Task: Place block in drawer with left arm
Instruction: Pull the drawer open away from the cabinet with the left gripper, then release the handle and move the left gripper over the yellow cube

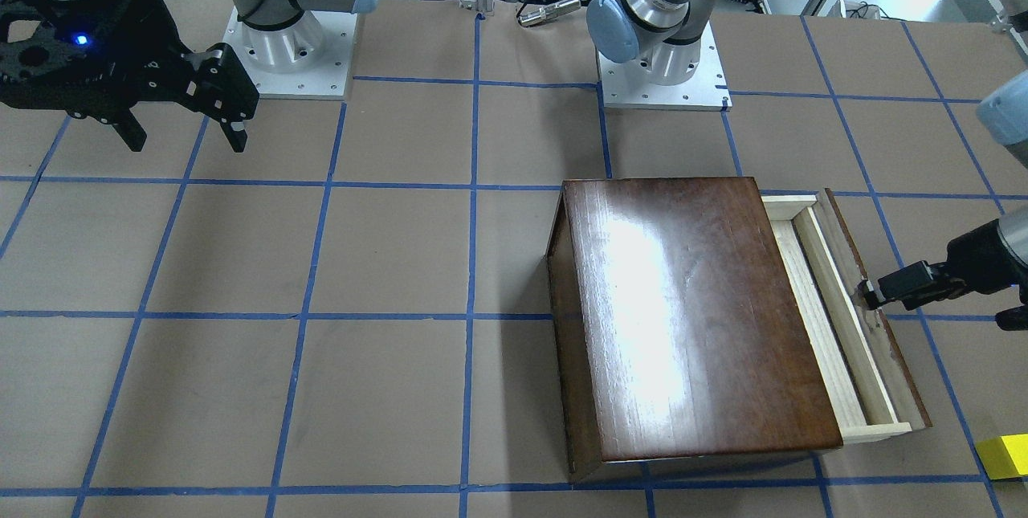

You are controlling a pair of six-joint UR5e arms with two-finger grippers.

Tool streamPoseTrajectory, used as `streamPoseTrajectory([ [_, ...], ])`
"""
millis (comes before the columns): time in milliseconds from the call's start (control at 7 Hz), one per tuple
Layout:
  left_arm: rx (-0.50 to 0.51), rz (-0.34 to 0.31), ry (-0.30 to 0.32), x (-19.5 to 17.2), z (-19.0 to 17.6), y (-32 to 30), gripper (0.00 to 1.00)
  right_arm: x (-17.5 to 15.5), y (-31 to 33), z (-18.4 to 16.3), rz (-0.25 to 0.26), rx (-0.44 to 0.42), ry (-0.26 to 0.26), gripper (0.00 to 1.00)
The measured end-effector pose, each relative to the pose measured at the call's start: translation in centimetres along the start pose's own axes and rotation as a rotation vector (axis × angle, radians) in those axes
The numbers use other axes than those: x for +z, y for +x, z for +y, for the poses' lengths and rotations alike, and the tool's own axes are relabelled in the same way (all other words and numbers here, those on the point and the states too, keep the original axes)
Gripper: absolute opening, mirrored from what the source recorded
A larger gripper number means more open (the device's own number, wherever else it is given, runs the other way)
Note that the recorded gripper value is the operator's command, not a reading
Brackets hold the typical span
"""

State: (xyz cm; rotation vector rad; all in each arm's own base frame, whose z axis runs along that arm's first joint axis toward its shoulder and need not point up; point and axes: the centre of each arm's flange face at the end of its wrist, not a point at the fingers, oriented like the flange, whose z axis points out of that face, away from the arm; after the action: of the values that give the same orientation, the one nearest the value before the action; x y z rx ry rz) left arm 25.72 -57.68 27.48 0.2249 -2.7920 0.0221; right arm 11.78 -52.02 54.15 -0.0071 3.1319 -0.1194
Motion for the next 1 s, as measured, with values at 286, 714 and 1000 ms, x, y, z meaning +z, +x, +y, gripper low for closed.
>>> streamPoseTrajectory([
  [286,-0.012,0.003,0.005,-0.2,0.0,-1.0,1.00,0.0,0.0,0.0,0.000,0.000,0.000,1.00],
  [714,-0.015,0.005,0.008,-0.7,-0.2,-1.7,1.00,0.0,0.0,0.0,0.000,0.000,0.000,1.00],
  [1000,-0.016,0.005,0.010,-1.3,-0.2,-1.6,1.00,0.0,0.0,0.0,0.000,0.000,0.000,1.00],
])
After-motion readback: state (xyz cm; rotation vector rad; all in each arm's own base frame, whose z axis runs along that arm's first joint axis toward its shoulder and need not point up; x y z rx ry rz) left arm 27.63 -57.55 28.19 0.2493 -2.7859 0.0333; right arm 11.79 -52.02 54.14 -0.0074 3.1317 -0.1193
